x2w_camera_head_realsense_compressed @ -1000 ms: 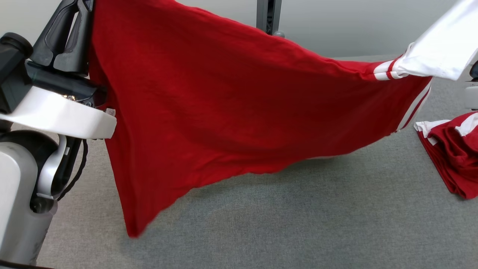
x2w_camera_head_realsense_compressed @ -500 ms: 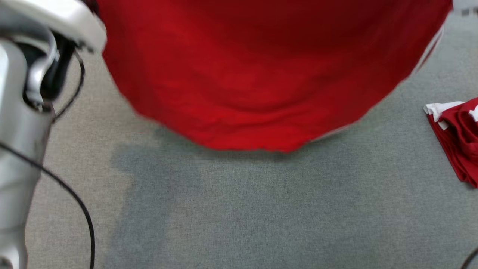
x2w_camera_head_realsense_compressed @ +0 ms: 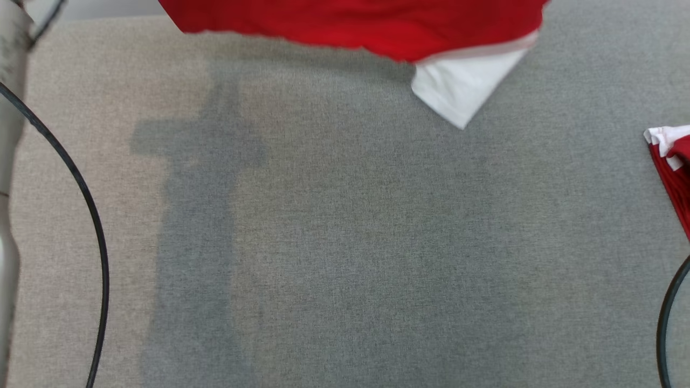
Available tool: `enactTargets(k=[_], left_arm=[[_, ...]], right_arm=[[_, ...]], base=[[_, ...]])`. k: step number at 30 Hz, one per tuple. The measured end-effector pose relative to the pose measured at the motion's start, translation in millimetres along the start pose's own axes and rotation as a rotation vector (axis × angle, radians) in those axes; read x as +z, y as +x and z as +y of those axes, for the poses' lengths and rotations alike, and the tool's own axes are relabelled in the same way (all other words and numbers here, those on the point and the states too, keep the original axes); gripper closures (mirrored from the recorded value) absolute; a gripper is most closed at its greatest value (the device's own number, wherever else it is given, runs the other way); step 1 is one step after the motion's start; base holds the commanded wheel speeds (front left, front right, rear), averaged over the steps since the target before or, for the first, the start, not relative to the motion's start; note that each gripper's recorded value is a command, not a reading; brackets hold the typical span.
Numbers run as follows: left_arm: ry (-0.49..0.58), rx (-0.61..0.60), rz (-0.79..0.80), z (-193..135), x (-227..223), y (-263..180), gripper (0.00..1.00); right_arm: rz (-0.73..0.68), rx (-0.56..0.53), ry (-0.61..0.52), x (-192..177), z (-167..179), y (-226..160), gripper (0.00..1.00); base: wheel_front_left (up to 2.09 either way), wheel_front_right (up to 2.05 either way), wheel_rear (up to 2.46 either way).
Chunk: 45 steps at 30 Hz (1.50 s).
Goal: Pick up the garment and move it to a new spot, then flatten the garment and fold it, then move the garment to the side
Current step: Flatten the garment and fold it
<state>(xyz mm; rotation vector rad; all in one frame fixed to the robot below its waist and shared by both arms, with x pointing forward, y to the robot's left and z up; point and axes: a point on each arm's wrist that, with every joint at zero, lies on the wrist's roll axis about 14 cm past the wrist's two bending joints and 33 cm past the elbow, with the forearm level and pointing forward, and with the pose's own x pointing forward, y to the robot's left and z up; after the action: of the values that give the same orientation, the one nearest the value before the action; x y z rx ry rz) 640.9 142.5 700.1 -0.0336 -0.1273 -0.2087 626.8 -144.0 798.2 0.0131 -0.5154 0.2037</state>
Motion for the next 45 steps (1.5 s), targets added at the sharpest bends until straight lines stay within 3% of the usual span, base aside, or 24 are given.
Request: enactTargets(k=[4, 13, 21, 30, 32, 37, 45], left_arm=[[0.013, 0.009, -0.027, 6.0, 6.7, 15.7, 1.00], [-0.076, 0.041, 0.203, 15.7, -94.5, 22.3, 1.00], [-0.148, 0.065, 0.219, 21.3, -154.5, 9.3, 1.00], [-0.254, 0.051, 0.185, -0.5, -202.8, -42.0, 1.00], [-0.281, 0.050, 0.168, -6.1, -210.4, -71.4, 1.00], [-0.261, 0.042, 0.217, -25.1, -235.4, -131.0, 1.00], [-0.261, 0.027, 0.301, -46.7, -245.8, -211.4, 1.00]], right_arm=[[0.006, 0.015, -0.015, -4.8, 8.2, 15.1, 1.00], [0.379, 0.000, 0.053, -126.1, 15.3, -5.6, 1.00], [0.476, 0.010, 0.150, -188.1, 28.4, -34.3, 1.00], [0.521, -0.018, 0.326, -244.2, 35.5, -138.5, 1.00], [0.563, -0.054, 0.411, -255.2, 39.5, -188.2, 1.00], [0.606, -0.115, 0.499, -255.5, 43.0, -254.8, 1.00], [0.653, -0.302, 0.616, -241.1, 39.4, -354.6, 1.00]], base=[[0.00, 0.00, 0.00], [0.00, 0.00, 0.00], [0.00, 0.00, 0.00], [0.00, 0.00, 0.00], [0.00, 0.00, 0.00], [0.00, 0.00, 0.00], [0.00, 0.00, 0.00]])
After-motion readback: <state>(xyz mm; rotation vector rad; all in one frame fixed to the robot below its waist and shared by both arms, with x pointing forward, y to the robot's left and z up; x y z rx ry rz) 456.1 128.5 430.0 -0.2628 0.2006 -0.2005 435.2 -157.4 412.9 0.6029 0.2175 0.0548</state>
